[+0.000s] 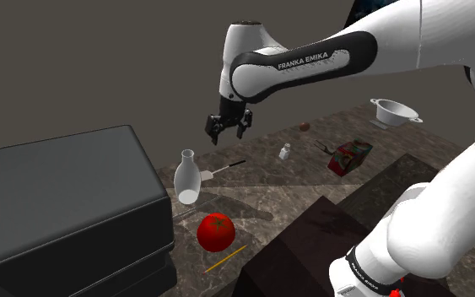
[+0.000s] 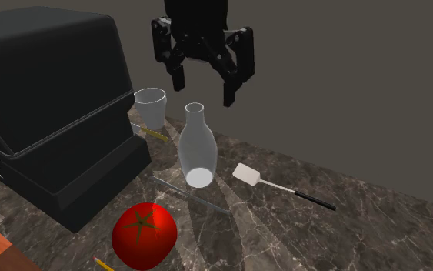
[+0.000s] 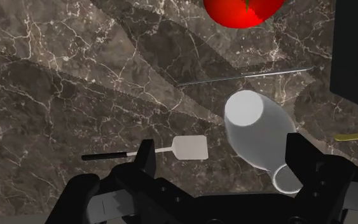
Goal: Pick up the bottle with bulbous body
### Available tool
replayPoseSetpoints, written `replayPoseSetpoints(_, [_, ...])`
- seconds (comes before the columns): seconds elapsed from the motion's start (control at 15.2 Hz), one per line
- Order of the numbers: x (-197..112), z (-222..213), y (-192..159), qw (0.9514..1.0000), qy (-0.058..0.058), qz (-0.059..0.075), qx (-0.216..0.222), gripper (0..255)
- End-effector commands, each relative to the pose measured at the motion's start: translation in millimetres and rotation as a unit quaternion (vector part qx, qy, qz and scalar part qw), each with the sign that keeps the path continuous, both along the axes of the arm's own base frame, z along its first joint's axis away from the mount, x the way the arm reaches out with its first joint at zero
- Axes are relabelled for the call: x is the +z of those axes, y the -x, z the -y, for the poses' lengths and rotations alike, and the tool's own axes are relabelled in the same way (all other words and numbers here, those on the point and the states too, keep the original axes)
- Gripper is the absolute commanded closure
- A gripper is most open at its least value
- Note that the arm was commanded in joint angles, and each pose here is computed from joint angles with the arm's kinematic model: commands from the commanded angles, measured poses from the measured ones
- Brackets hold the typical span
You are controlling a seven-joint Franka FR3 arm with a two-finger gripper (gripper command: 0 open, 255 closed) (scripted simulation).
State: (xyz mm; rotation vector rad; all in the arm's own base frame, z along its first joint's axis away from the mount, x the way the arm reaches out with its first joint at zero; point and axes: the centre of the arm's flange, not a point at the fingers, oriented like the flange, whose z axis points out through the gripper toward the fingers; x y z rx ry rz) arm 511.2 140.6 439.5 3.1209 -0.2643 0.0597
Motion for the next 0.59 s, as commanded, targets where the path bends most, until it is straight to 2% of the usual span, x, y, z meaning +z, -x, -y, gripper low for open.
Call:
replayPoseSetpoints(0.0, [-18.2,-12.8,-17.7,1.0,0.0,-0.003,0.0,0])
replayPoseSetpoints(0.53, [-77.2,-69.7,-88.7,0.9999,0.003,-0.015,0.003,0])
